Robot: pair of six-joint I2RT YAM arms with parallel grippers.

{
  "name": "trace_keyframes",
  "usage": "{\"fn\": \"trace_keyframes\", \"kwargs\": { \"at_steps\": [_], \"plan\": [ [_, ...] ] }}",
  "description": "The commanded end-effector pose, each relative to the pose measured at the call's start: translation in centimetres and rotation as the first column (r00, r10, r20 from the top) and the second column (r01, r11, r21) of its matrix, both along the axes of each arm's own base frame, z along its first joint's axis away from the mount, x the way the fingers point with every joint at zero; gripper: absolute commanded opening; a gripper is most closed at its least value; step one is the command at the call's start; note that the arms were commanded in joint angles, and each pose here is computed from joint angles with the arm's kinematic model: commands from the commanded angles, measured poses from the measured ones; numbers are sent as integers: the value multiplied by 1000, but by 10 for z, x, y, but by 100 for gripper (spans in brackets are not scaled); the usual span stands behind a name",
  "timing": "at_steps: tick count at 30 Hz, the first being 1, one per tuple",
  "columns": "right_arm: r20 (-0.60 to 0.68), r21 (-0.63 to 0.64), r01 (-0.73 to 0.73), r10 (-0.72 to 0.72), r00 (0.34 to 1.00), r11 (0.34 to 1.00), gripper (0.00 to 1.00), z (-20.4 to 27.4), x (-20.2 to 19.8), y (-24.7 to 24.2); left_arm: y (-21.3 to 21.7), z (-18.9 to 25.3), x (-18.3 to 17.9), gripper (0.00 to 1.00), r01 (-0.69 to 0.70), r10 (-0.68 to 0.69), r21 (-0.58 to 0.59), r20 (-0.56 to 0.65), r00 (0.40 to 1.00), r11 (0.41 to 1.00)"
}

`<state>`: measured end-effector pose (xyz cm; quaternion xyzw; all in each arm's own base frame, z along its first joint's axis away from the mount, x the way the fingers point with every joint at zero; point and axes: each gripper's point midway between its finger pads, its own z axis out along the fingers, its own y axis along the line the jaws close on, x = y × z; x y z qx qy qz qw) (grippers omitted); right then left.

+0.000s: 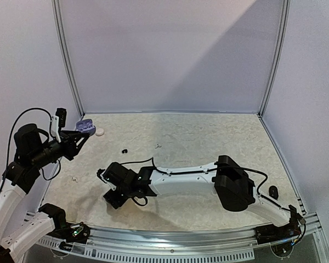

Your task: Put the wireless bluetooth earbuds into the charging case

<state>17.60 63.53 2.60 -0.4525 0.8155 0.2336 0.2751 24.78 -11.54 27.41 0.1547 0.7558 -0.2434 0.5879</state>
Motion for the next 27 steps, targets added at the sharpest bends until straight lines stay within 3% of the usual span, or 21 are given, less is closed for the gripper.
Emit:
{"fn": "trace_keyframes", "kwargs": {
  "at_steps": [1, 6, 16, 27],
  "plan": [
    [43, -62, -57, 60, 997, 996, 68, -22, -18, -1, 2, -3, 1, 0, -2, 3, 7, -9, 1000, 1000],
    [59, -120, -109, 117, 991, 987, 65, -31, -35, -8, 2, -7, 2, 0, -8, 8, 10, -10, 1000, 1000],
    [120, -154, -81, 100, 988, 985, 40, -28, -28, -24, 3, -8, 4, 0, -12, 12, 9, -15, 1000, 1000],
    [156, -222, -145, 182, 971, 964, 34, -29, -26, -49, 3, -10, 5, 0, -15, 15, 12, -19, 1000, 1000]
  ]
}}
